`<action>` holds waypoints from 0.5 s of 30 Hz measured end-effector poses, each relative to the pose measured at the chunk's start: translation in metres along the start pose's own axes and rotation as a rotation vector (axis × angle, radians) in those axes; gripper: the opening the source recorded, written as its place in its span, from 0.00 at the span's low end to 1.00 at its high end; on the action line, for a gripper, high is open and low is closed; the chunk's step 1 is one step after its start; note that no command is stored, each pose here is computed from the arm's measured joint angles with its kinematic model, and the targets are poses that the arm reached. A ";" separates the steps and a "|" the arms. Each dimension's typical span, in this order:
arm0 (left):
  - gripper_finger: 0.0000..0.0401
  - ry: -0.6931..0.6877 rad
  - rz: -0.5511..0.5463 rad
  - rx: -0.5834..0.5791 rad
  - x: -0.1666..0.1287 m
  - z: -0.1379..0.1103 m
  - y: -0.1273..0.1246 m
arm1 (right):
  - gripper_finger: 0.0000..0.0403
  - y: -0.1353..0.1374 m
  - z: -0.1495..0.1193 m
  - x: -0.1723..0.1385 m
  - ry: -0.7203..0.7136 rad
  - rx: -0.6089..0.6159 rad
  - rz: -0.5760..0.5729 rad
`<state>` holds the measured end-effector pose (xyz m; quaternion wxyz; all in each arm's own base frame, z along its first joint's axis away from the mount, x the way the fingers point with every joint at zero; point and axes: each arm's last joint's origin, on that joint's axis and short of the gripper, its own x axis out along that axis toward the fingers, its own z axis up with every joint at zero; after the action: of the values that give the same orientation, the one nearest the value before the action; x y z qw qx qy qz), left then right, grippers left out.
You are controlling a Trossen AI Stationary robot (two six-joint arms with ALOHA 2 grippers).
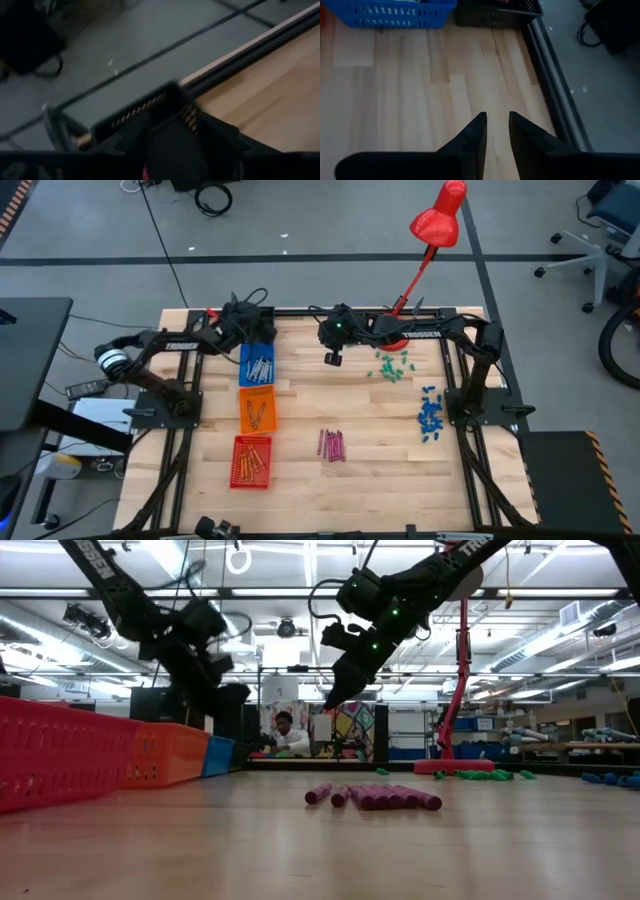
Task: Sort crayons
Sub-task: Put the pink crayon into the black bin
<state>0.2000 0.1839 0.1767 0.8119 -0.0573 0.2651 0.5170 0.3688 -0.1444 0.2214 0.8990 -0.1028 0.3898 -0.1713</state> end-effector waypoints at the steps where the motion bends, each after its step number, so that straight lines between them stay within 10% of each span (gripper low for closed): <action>1: 0.43 -0.024 -0.013 0.011 -0.005 0.004 -0.002 | 0.21 0.001 -0.001 0.000 0.008 0.015 0.003; 15: 0.43 -0.055 -0.311 0.245 -0.071 -0.002 -0.064 | 0.23 0.027 -0.010 -0.006 0.175 0.284 0.024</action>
<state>0.2321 0.0963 0.1983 0.8898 0.0158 0.2918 0.3505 0.3640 -0.1180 0.2097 0.8690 0.0453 0.4398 -0.2222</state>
